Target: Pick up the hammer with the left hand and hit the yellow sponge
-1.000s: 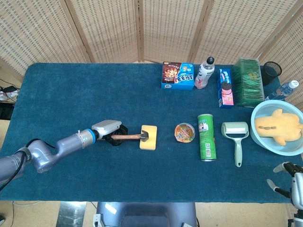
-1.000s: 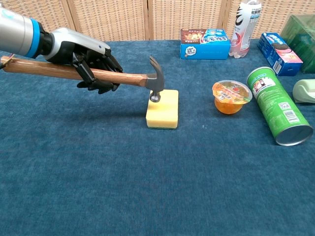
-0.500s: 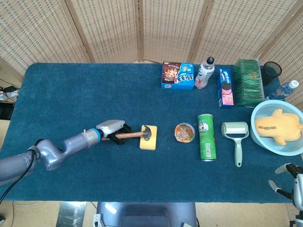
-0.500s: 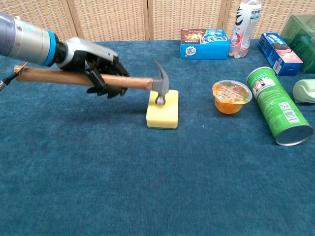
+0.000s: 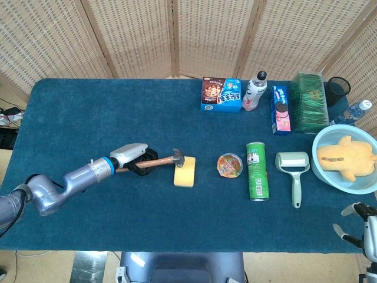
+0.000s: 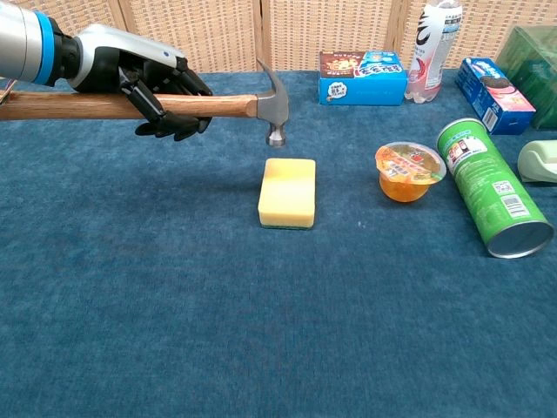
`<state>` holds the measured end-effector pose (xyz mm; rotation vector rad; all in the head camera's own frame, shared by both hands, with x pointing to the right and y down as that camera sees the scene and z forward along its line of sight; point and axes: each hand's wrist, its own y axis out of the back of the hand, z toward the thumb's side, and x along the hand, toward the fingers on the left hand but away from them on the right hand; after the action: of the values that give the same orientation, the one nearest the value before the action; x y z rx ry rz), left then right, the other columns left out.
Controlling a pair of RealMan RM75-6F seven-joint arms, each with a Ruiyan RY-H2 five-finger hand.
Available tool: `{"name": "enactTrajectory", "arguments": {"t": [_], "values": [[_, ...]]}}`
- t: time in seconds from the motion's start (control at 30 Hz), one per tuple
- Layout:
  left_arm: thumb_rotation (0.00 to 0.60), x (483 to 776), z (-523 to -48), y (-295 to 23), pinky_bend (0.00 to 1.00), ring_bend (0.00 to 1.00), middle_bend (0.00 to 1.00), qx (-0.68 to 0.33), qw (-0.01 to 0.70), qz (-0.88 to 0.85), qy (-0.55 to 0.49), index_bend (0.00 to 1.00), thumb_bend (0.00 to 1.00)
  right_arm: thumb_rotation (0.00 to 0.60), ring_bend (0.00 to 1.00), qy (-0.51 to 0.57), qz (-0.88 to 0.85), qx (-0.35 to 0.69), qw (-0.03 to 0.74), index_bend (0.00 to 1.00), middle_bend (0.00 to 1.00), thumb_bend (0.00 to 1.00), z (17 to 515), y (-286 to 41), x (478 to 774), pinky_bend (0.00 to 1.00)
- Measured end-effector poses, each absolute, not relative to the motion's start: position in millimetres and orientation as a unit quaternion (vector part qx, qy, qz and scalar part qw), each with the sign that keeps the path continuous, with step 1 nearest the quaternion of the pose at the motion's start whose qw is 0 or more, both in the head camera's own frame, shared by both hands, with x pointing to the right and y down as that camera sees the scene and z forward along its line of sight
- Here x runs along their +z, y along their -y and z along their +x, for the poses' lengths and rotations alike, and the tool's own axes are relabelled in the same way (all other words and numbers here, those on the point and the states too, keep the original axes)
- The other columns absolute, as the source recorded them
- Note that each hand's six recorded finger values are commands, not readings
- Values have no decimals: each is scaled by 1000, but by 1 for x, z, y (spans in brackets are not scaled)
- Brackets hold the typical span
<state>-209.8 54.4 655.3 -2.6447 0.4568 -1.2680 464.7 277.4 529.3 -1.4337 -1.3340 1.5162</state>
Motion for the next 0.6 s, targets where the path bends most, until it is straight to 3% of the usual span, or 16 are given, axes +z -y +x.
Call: {"name": "enactTrajectory", "arguments": {"t": [0.6], "values": [[600,662,-212,-52,711,652,645,-429,207,-871,-121,563,555,600,485,508,-549,578,325,540,515,175,465,-278,531,413]]}}
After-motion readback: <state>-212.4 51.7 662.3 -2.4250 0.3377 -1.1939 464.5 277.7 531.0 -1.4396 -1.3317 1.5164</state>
